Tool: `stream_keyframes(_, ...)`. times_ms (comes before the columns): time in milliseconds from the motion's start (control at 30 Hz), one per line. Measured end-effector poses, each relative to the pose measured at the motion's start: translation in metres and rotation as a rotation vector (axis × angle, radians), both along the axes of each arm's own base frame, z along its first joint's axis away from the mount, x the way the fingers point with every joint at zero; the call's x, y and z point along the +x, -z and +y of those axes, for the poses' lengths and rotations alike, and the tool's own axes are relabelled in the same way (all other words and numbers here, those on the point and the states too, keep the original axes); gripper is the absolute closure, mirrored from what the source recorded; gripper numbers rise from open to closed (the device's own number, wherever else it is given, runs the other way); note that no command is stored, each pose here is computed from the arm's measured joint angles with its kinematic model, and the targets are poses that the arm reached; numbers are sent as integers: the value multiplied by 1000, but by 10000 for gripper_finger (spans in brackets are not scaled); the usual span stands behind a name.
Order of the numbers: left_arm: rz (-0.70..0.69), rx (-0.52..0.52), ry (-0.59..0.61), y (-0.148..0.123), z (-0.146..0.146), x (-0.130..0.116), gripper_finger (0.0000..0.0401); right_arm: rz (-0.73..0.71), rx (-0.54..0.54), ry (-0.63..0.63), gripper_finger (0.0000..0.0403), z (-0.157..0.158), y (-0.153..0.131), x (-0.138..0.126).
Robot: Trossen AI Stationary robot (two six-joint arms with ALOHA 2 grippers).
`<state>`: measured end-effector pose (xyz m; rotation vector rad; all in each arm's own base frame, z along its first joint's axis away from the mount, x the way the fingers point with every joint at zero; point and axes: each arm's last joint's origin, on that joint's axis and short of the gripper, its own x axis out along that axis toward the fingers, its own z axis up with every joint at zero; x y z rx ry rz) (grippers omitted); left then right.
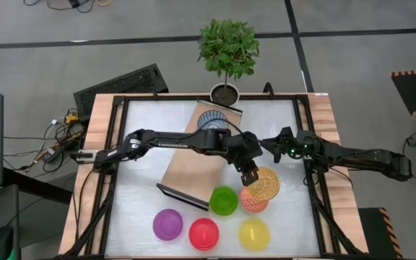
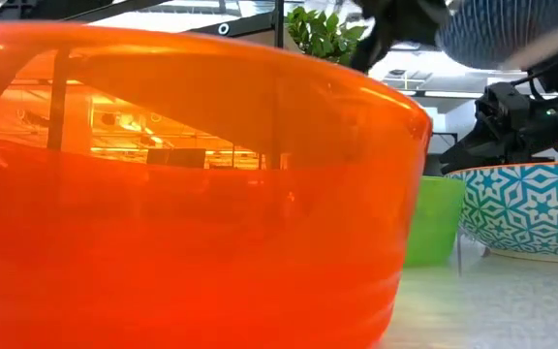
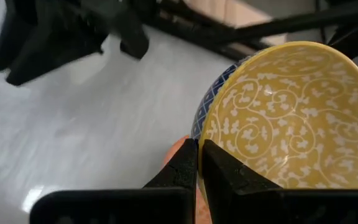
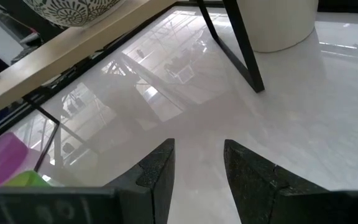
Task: Place and stack bowls onto a shelf
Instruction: Stack the yellow patterned bowl on top of the blue patterned bowl on the shelf
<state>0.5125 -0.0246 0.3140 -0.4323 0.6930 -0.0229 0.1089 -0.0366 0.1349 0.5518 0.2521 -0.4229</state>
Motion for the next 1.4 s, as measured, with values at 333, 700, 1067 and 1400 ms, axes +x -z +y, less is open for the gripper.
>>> stream_keyframes(333,-131,-17,-100,-75,22,-42,401,-1,3,1,239,0,0,0)
stream_keyframes(700,9,68,-369,-129,83,-125,401,4,4,3,239,0,1,0)
stream_keyframes(1067,232,53,-464,-119,143,-162,401,53,20,4,239,-1,5,2)
stream_keyframes(1400,304,37,-468,-112,158,-170,401,60,22,6,239,-1,6,2)
